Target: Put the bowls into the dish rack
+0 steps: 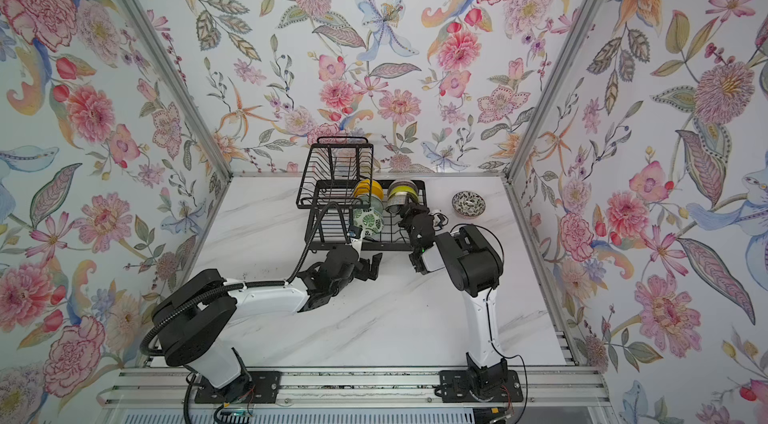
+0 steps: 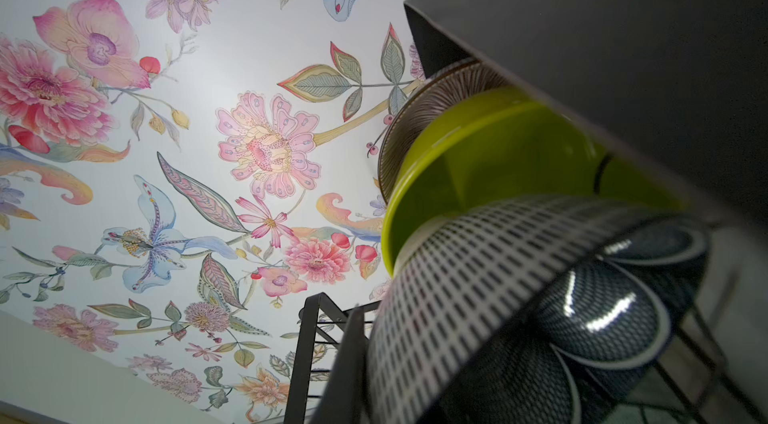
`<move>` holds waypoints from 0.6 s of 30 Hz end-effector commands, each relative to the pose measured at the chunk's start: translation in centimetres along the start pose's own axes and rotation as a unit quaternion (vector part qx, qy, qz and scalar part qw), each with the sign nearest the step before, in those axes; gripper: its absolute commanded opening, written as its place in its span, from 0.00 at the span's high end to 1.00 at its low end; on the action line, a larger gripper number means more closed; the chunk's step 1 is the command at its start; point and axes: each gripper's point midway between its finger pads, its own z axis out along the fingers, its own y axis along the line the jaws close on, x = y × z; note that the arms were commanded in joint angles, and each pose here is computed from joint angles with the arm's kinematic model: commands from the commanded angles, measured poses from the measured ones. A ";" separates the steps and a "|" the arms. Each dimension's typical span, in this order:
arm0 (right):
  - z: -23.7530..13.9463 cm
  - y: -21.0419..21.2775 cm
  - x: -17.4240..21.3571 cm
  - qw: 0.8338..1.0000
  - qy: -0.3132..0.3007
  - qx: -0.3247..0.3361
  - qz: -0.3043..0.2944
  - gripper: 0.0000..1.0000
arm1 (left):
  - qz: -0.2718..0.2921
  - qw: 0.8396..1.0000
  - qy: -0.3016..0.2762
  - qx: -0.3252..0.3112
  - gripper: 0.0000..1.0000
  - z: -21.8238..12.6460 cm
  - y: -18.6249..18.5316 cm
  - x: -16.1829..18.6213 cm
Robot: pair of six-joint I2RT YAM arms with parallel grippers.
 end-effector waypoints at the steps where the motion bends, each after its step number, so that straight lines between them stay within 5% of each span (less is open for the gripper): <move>1: -0.6 0.2 0.6 1.000 0.001 0.012 0.012 1.00 | -0.015 1.000 -0.006 0.002 0.01 -0.4 0.2 -1.0; 18: -0.3 -0.2 0.6 0.998 0.010 0.053 0.015 1.00 | -0.031 0.999 -0.011 -0.007 0.01 -0.8 0.5 -1.4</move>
